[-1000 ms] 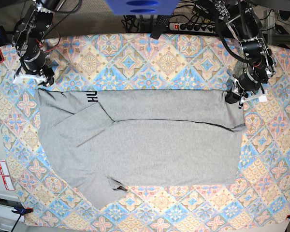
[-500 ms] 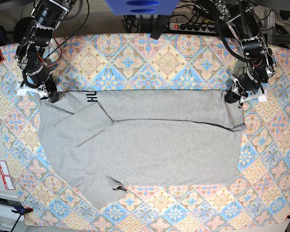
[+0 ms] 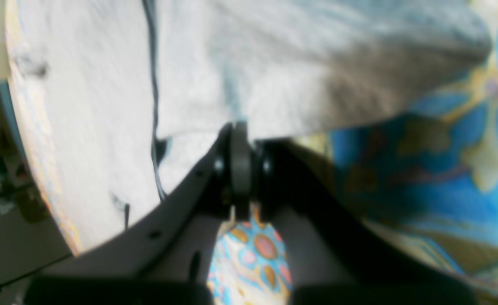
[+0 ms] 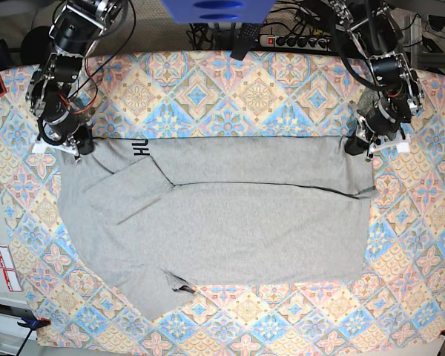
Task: Fold the T-shirt properly
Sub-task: 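Release the fold and drag the shirt toward the robot base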
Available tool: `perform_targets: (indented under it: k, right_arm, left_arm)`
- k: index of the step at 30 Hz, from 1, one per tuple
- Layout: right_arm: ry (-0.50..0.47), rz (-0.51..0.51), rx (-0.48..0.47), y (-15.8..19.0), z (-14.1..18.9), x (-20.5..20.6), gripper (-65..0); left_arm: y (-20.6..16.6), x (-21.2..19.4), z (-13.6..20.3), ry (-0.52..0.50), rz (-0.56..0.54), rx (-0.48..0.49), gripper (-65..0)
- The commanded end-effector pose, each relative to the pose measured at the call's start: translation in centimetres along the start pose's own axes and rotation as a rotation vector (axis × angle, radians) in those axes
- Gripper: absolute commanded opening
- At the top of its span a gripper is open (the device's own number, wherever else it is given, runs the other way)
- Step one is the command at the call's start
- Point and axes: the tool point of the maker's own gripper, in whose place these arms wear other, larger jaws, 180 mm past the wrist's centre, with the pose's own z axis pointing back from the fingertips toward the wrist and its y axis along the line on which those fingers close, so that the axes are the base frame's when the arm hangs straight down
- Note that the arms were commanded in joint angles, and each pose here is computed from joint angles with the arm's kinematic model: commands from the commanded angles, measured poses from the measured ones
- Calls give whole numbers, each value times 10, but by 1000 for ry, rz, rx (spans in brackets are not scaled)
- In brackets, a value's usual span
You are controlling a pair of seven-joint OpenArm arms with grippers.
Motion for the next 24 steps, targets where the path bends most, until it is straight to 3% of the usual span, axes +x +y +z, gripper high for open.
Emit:
perform_targets:
  k: [1, 7, 15, 22, 24]
  right_arm:
    - [-49, 18, -12, -7, 12, 18, -646]
    - [-87, 45, -97, -50, 50, 19, -643]
    - [-64, 111, -191, -89, 90, 2, -641]
    - [-12, 127, -216, -98, 101, -10, -635]
    - [3, 124, -217, -99, 101, -13, -601]
  left_arm:
    - [19, 7, 9, -6, -21, 73, -650]
    - [54, 3, 33, -5, -43, 148, -650]
    - [81, -10, 79, -11, -145, 225, -650]
    - [99, -20, 100, 1, -164, 273, -650]
    - [100, -20, 100, 3, -164, 274, -650]
